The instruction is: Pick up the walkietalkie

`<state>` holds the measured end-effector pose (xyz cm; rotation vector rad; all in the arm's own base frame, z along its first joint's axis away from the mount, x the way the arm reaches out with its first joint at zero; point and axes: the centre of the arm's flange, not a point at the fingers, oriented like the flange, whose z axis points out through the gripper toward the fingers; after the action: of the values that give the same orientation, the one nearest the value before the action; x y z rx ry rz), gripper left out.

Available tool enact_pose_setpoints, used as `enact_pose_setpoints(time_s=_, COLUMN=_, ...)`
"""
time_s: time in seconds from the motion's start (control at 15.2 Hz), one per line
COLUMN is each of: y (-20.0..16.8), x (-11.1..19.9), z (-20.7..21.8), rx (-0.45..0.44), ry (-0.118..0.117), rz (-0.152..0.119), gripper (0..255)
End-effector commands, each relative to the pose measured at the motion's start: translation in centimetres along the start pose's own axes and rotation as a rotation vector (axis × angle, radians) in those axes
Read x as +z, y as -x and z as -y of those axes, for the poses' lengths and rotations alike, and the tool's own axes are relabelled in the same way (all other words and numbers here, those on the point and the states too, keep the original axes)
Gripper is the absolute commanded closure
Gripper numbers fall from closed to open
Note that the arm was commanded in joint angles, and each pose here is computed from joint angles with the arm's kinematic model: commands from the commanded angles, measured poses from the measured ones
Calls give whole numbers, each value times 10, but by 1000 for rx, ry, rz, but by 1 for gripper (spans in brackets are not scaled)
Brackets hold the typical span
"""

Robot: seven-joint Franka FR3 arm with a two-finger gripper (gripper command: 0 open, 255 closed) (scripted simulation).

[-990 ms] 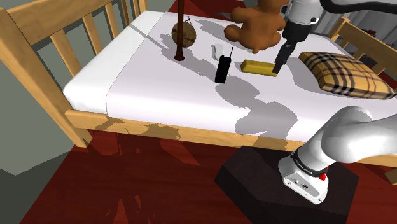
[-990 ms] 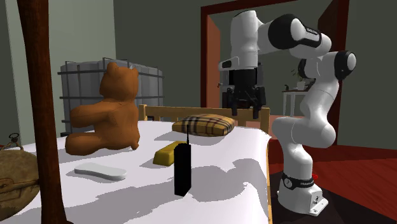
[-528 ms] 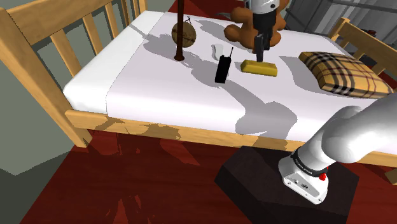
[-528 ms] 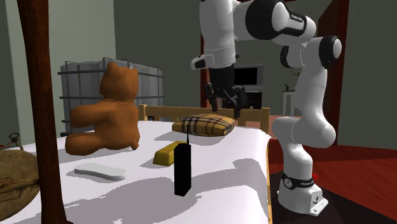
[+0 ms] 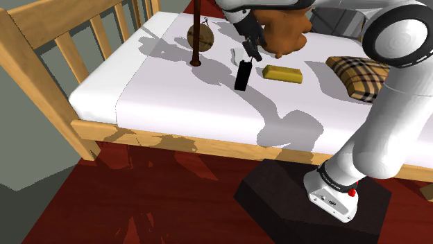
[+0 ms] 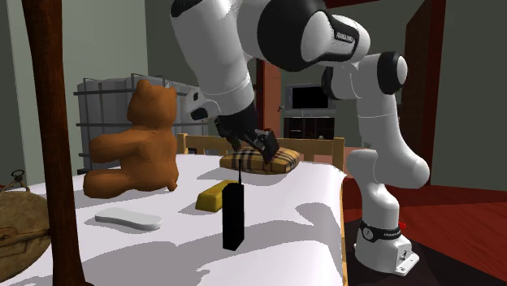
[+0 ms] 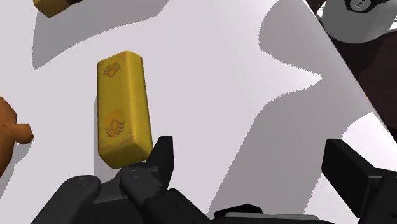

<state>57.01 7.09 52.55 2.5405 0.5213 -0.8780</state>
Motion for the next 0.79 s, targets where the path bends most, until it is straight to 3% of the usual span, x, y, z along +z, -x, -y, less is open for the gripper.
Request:
enact_pose_setpoints(time_s=0.0, y=-41, x=-5, z=1, rx=-26, ry=50, rz=91, gripper=0)
enact_pose_setpoints(time_s=0.07, y=-60, x=-7, z=2, rx=-40, ry=74, rz=133, gripper=0)
enact_pose_setpoints(time_s=0.13, y=-63, x=-7, z=2, rx=-41, ry=77, rz=138, gripper=0)
enact_pose_setpoints(time_s=0.73, y=-88, x=22, z=12, rx=-41, ry=77, rz=138, gripper=0)
